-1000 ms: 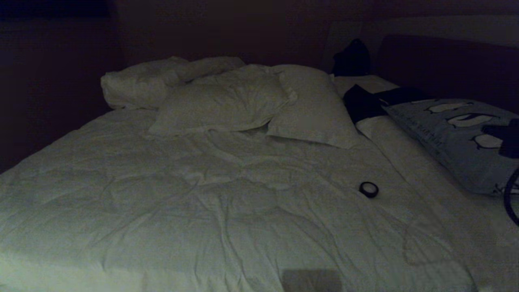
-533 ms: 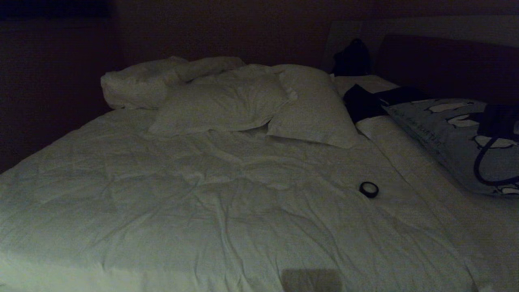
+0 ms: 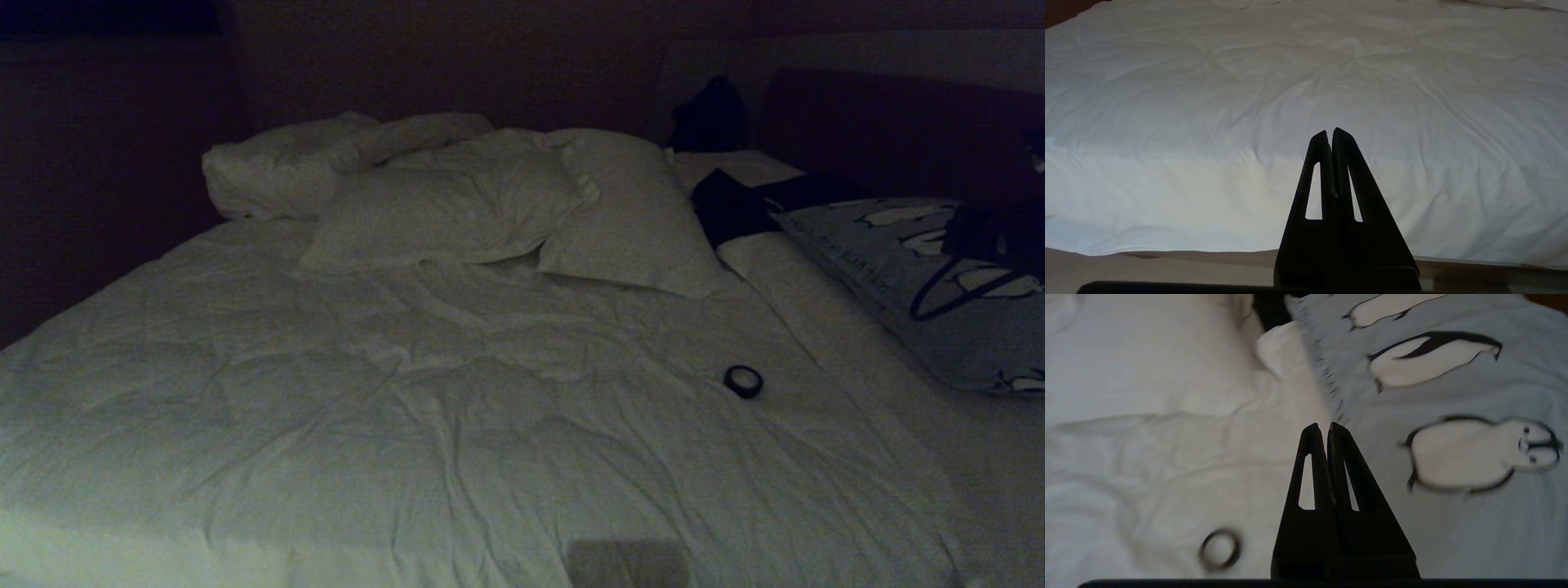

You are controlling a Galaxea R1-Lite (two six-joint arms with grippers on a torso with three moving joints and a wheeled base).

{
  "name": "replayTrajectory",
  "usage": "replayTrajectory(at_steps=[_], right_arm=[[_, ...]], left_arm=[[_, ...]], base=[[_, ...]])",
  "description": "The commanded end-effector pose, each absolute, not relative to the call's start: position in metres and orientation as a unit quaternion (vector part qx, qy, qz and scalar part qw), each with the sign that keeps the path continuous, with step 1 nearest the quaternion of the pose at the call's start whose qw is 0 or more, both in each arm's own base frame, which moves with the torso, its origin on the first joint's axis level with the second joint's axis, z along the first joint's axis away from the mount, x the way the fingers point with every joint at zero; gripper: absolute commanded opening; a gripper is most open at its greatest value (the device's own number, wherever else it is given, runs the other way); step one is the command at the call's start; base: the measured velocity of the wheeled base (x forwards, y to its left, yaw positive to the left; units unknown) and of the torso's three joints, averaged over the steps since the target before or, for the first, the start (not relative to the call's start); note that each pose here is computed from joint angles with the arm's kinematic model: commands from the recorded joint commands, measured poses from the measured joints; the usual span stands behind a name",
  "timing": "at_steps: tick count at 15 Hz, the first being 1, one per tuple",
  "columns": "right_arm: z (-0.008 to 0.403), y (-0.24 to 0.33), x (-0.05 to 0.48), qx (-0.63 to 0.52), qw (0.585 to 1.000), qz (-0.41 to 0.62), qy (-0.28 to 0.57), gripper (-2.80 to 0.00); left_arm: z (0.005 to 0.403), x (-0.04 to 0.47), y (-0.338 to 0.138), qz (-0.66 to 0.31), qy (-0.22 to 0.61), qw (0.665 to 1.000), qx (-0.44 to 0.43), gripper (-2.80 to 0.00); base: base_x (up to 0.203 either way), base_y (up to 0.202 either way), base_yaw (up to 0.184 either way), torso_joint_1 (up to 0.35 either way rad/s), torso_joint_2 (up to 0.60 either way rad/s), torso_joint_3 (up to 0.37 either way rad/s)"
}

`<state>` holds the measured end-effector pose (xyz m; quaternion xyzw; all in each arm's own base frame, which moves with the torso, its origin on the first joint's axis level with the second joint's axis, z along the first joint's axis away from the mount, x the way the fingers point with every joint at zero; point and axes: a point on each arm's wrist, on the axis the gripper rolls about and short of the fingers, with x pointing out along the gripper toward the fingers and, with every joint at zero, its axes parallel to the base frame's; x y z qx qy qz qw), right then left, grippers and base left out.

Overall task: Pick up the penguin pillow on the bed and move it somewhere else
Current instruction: Pick up the pillow

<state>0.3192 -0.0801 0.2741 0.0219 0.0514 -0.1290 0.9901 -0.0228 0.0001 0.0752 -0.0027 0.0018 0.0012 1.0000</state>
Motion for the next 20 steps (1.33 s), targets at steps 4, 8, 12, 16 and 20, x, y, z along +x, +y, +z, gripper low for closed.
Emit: replayTrajectory(at_steps=[4, 8, 12, 16, 20], right_arm=[[0.252, -0.108, 0.349, 0.004, 0.987, -0.156, 0.036, -2.80], [0.251, -0.127, 0.350, 0.005, 0.984, -0.179, 0.024, -2.80], [0.253, -0.144, 0.345, 0.005, 0.979, -0.203, 0.019, -2.80], [0.254, -0.158, 0.339, 0.005, 0.975, -0.223, 0.017, -2.80], [0.255, -0.170, 0.333, 0.005, 0.971, -0.239, 0.015, 0.00]], left_arm=[[0.075, -0.023, 0.000, 0.002, 0.002, 1.000, -0.003, -2.80], [0.075, -0.023, 0.000, 0.002, 0.002, 1.000, -0.003, -2.80], [0.075, -0.023, 0.000, 0.002, 0.002, 1.000, -0.003, -2.80], [0.075, -0.023, 0.000, 0.001, 0.002, 1.000, -0.003, -2.80], [0.075, -0.023, 0.000, 0.002, 0.002, 1.000, -0.002, -2.80]], base=[[0.000, 0.000, 0.000, 0.000, 0.00, 0.000], [0.000, 0.000, 0.000, 0.000, 0.00, 0.000], [0.000, 0.000, 0.000, 0.000, 0.00, 0.000], [0.000, 0.000, 0.000, 0.000, 0.00, 0.000], [0.000, 0.000, 0.000, 0.000, 0.00, 0.000]])
